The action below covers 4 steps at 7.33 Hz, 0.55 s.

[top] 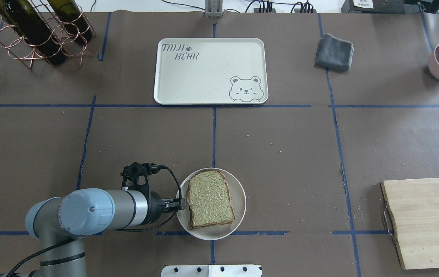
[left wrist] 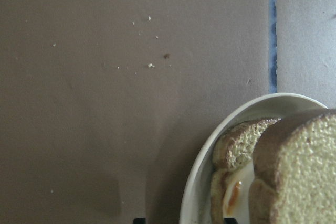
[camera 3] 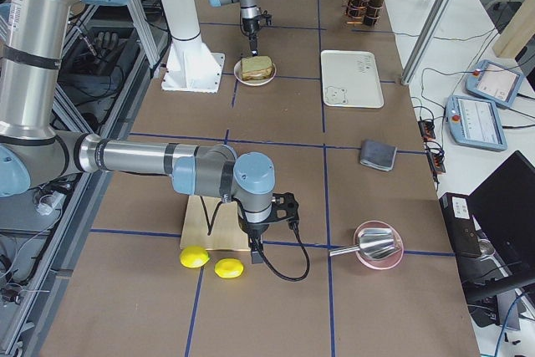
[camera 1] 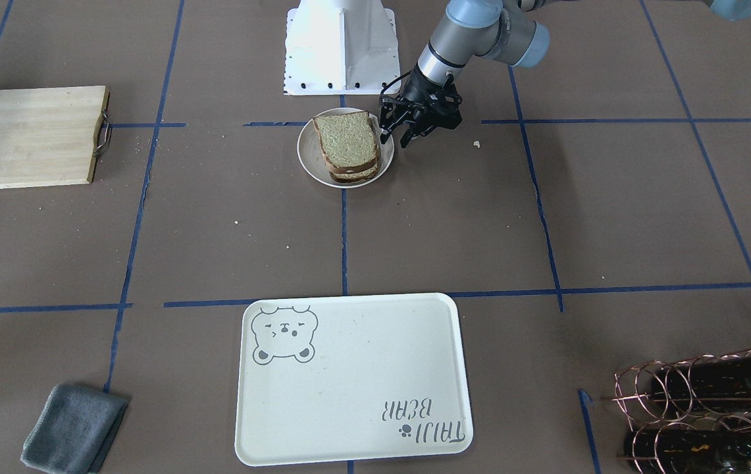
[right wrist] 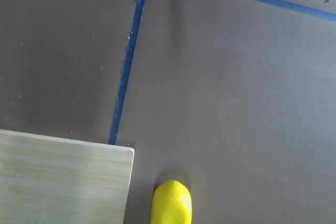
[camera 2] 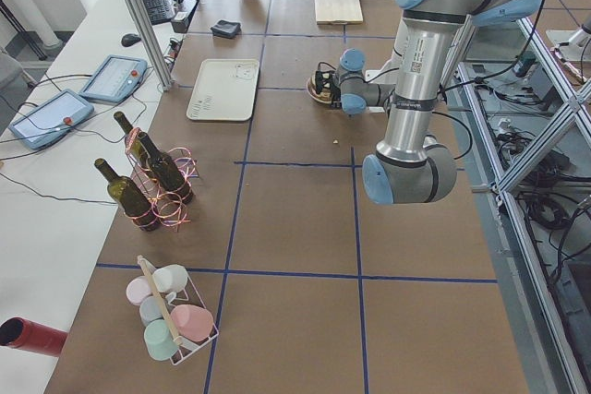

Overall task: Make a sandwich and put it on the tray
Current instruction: 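Reach the left gripper to the white plate rim and grasp it, then lift the plate with the left gripper and carry it onto the tray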

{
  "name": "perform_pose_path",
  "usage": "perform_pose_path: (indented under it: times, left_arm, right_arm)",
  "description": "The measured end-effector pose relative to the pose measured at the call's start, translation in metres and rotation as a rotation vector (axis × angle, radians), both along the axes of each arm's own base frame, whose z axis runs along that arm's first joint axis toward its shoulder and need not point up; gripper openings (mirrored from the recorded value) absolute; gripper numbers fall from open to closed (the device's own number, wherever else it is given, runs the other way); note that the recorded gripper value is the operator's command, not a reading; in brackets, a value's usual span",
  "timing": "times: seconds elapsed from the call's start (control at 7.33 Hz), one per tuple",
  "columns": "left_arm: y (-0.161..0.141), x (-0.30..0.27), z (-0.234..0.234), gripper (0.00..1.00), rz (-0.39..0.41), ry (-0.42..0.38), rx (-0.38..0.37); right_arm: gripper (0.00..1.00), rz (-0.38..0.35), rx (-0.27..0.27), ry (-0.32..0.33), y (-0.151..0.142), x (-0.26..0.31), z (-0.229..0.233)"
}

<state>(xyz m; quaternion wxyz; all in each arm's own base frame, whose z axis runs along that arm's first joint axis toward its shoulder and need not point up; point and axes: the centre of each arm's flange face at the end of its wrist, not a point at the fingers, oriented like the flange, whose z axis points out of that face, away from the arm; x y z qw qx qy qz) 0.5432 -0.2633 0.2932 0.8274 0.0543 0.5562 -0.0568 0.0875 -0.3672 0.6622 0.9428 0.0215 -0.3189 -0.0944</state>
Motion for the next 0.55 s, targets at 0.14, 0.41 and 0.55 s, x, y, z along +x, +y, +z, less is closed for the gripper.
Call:
perform_pose_path:
  times: [0.14,0.41,0.55]
  left_arm:
    - [0.004,0.004,0.002,0.48,0.008,-0.004,-0.001]
    - [0.011,0.013,0.007,0.37,0.024,-0.016,-0.005]
    - [0.012,0.015,0.006,0.16,0.027,-0.015,-0.005]
  right_arm:
    - [1.0,0.0,-0.001,0.0,0.0,0.0,0.0]
    - [1.0,-0.001,-0.002,0.001,0.0,0.0,0.001]
    - [1.0,-0.001,-0.005,0.0,0.001,0.0,0.003]
